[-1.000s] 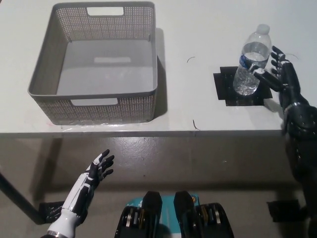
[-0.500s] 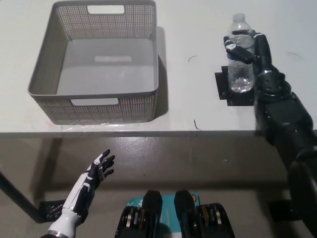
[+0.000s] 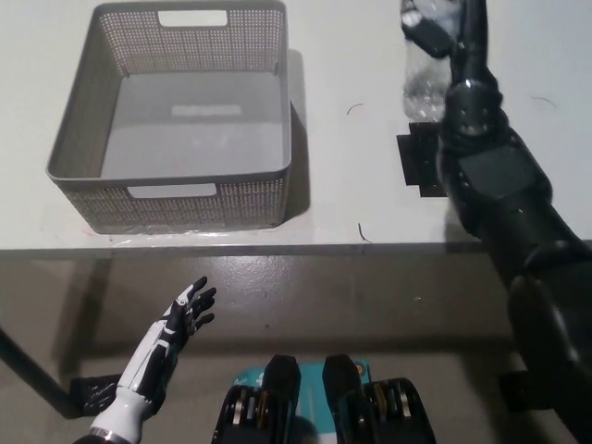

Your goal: Use the right hand to pick up a water botttle and place it into a container on the left side

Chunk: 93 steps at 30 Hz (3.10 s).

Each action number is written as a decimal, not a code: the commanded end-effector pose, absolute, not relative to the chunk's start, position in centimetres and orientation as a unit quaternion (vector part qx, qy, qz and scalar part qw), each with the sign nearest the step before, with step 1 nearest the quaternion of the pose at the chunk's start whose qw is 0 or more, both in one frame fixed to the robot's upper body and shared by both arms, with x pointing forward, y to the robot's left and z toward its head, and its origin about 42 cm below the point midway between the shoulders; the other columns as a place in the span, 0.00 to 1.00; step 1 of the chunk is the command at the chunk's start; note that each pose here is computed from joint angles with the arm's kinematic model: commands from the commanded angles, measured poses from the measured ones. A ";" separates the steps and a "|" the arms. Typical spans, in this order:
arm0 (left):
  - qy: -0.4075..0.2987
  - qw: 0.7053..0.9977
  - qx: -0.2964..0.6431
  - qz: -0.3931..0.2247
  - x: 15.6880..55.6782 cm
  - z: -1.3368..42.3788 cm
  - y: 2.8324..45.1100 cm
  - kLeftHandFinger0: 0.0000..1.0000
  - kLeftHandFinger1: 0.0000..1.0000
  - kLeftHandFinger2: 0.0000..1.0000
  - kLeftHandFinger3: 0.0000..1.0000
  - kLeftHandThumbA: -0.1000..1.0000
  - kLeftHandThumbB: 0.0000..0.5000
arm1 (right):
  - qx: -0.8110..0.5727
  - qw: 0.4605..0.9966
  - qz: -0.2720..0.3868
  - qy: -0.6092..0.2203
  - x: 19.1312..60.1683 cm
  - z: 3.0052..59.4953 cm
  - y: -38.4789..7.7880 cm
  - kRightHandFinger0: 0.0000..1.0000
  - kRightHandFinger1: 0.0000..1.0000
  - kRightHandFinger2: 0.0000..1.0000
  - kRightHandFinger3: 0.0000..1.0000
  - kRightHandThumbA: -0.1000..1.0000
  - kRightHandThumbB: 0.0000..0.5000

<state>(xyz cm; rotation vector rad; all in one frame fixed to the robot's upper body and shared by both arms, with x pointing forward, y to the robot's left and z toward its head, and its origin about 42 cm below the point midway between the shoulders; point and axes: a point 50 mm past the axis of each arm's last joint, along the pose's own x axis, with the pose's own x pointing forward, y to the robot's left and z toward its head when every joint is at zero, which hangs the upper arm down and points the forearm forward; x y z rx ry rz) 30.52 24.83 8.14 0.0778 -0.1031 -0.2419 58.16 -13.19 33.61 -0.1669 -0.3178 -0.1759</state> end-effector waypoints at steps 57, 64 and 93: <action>-0.086 0.981 0.073 -0.160 31.2 10.4 24.7 1.00 1.00 1.00 1.00 1.00 0.39 | -0.130 0.928 0.177 -0.300 53.7 38.6 3.1 1.00 1.00 1.00 1.00 1.00 1.00; -0.087 0.979 0.081 -0.166 31.2 10.6 25.0 1.00 1.00 1.00 1.00 1.00 0.33 | -0.052 0.880 0.131 -0.453 47.3 45.5 -4.0 1.00 1.00 1.00 1.00 1.00 1.00; -0.047 0.990 0.043 -0.129 26.6 7.1 25.7 1.00 1.00 1.00 1.00 1.00 0.34 | -0.064 0.969 0.063 -0.230 26.9 14.3 -21.2 1.00 1.00 1.00 1.00 1.00 0.76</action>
